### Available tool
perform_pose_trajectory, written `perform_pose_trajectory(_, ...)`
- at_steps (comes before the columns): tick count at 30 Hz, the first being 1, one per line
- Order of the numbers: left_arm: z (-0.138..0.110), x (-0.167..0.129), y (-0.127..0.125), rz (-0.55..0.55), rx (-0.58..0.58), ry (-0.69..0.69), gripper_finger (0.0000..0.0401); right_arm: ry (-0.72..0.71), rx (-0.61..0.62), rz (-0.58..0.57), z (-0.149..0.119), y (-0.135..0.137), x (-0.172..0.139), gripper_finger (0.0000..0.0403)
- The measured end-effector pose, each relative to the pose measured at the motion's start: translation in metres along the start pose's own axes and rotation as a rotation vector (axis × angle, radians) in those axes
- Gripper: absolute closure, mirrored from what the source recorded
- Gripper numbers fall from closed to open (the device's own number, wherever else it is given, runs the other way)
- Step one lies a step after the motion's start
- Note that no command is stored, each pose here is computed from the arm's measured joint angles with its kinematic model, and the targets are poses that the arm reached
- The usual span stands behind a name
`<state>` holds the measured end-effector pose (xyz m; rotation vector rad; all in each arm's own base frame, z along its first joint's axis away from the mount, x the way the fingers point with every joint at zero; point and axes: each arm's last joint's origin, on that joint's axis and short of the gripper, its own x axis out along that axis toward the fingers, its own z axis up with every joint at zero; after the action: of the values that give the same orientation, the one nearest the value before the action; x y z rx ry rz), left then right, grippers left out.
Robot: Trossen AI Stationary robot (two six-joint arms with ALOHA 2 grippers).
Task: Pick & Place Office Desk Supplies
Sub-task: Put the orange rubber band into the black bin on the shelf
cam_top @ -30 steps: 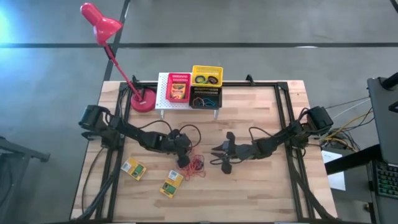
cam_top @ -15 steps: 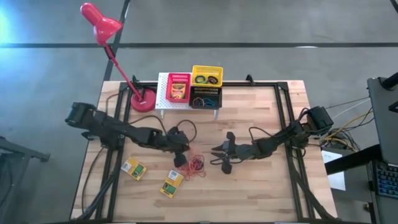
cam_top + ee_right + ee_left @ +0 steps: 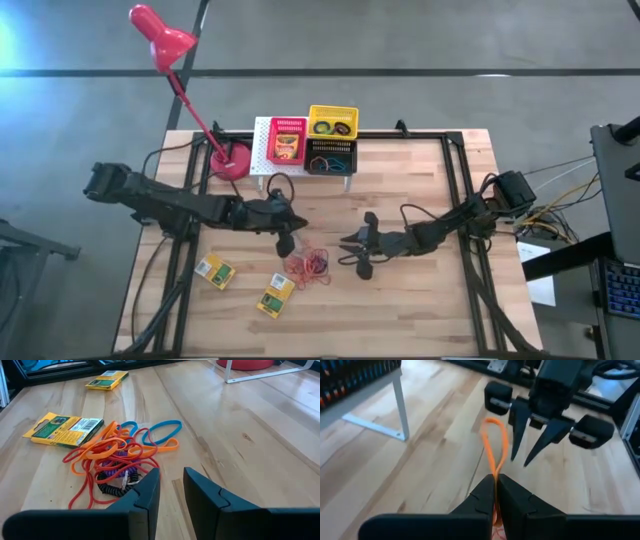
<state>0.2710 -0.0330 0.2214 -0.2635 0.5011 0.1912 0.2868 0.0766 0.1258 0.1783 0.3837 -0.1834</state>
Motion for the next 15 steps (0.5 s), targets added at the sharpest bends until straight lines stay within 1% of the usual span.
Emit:
perform_pose_trajectory(4, 0.009, -0.002, 0.000, -0.032, -0.018, -0.053, 0.0376, 0.001, 0.000, 0.000, 0.000, 0.000, 0.000, 0.0325)
perform_pose_trajectory(6, 0.018, -0.004, 0.001, -0.069, -0.032, -0.079, 0.0376, 0.004, -0.001, -0.001, 0.000, 0.000, 0.000, 0.0326)
perform_pose_trajectory(10, 0.035, -0.007, 0.007, -0.105, -0.041, -0.112, 0.0376, 0.010, -0.005, -0.004, -0.002, -0.001, 0.000, 0.0323)
perform_pose_trajectory(15, 0.054, -0.007, 0.021, -0.105, -0.050, -0.144, 0.0376, 0.028, -0.010, -0.010, -0.004, -0.002, -0.001, 0.0327)
